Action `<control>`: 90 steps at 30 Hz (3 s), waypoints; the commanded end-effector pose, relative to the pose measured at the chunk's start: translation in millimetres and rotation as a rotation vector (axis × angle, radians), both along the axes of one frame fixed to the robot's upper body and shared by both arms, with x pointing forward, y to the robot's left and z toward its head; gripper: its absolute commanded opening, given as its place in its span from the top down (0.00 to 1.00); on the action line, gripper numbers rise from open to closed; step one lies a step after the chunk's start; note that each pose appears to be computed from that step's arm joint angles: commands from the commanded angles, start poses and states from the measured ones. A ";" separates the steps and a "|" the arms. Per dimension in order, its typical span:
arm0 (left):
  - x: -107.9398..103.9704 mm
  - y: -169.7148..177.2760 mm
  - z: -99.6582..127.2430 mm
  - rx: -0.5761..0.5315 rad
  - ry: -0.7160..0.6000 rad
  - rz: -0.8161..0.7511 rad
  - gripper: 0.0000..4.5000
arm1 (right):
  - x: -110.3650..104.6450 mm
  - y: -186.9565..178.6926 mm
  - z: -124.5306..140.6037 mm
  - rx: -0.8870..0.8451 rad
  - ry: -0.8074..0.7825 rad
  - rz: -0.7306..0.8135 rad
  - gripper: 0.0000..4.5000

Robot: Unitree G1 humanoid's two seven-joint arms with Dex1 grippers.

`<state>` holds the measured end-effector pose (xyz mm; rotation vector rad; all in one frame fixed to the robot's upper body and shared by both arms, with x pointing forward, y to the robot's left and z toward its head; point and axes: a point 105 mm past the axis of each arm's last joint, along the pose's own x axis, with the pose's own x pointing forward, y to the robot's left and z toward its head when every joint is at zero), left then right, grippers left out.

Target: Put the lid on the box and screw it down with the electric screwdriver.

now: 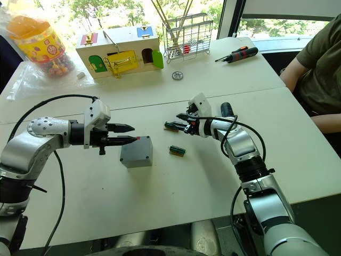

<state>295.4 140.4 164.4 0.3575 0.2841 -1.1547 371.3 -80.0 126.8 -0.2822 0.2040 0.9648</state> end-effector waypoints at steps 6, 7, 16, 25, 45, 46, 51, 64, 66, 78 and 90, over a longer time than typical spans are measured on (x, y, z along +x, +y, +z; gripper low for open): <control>-3.6 -2.5 10.2 0.003 -0.039 -0.012 0.59 | -1.4 5.5 7.5 0.008 -0.031 0.025 0.62; -3.3 -2.5 9.8 0.003 -0.039 -0.011 0.59 | -1.3 5.5 6.0 0.004 -0.028 0.024 0.62; -0.3 -2.5 7.8 0.000 -0.037 -0.003 0.59 | 0.2 9.2 -2.4 -0.014 -0.012 0.023 0.62; 2.0 1.2 3.5 0.004 -0.036 0.008 0.59 | 3.8 9.1 -3.6 -0.006 -0.006 0.013 0.62; 2.3 5.0 -8.0 0.026 -0.031 0.003 0.59 | 3.7 7.3 -4.6 0.009 0.000 -0.005 1.00; 2.3 5.2 -8.6 0.027 -0.031 0.003 0.59 | 3.2 7.2 -5.5 0.008 0.006 -0.002 1.00; 3.0 4.9 -10.3 0.030 -0.032 0.002 0.59 | 2.4 5.5 -10.3 -0.005 0.018 -0.002 1.00; 3.1 2.3 -12.2 0.025 -0.036 0.001 0.59 | 6.9 7.0 -1.5 0.014 0.006 -0.018 0.70; 2.9 1.7 -12.0 0.025 -0.037 0.001 0.59 | 7.6 7.6 0.1 0.025 0.005 -0.022 0.70; 4.2 2.7 -11.7 0.028 -0.038 0.002 0.59 | 9.2 9.5 -0.5 0.039 0.012 -0.029 0.70; 1.7 -12.4 7.1 0.027 -0.053 -0.005 0.59 | 7.3 9.0 -0.9 0.033 0.014 -0.022 0.99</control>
